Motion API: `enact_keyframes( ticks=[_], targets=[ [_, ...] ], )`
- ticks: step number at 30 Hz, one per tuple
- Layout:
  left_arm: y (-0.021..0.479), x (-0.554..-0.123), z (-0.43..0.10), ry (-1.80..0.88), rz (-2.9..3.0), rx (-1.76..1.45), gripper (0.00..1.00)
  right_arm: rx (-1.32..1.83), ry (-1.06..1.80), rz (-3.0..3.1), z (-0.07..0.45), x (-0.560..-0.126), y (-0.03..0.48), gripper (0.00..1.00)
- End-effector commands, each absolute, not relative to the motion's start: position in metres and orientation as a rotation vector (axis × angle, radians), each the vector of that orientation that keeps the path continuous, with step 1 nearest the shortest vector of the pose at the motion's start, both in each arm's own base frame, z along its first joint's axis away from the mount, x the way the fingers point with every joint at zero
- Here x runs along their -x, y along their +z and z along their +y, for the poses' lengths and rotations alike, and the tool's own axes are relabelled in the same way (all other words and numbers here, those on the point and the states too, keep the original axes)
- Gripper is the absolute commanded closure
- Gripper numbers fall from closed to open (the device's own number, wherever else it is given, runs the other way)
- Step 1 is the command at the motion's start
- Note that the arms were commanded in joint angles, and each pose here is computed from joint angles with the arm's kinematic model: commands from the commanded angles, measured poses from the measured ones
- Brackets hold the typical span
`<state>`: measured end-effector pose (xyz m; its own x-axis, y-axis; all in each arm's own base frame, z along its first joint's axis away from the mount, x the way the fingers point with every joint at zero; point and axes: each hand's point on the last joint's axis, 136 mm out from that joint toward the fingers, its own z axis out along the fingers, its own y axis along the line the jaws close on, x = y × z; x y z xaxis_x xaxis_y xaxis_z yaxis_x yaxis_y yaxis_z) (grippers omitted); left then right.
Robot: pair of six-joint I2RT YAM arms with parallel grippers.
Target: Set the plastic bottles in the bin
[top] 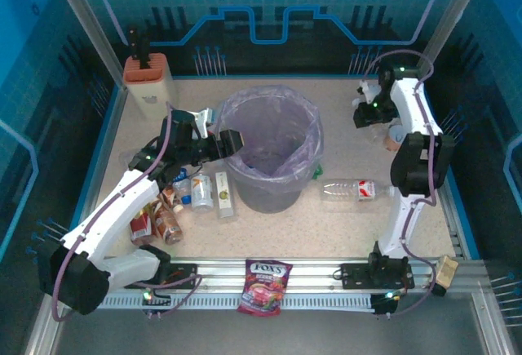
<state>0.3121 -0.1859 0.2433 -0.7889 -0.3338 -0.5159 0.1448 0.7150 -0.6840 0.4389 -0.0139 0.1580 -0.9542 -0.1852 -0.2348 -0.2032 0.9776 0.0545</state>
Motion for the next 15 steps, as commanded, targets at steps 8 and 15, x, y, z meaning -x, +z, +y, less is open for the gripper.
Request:
enact_keyframes(
  ticks=[8, 15],
  targets=[
    [0.239, -0.317, -0.189, -0.953, 2.305, 0.126, 0.22, 0.439, 0.244, 2.628, 0.097, -0.393, 0.318, 0.5],
    [0.237, -0.32, -0.192, -0.963, 2.309, 0.125, 0.22, 0.695, 0.301, 2.441, 0.187, -0.357, 0.366, 0.5]
  ],
)
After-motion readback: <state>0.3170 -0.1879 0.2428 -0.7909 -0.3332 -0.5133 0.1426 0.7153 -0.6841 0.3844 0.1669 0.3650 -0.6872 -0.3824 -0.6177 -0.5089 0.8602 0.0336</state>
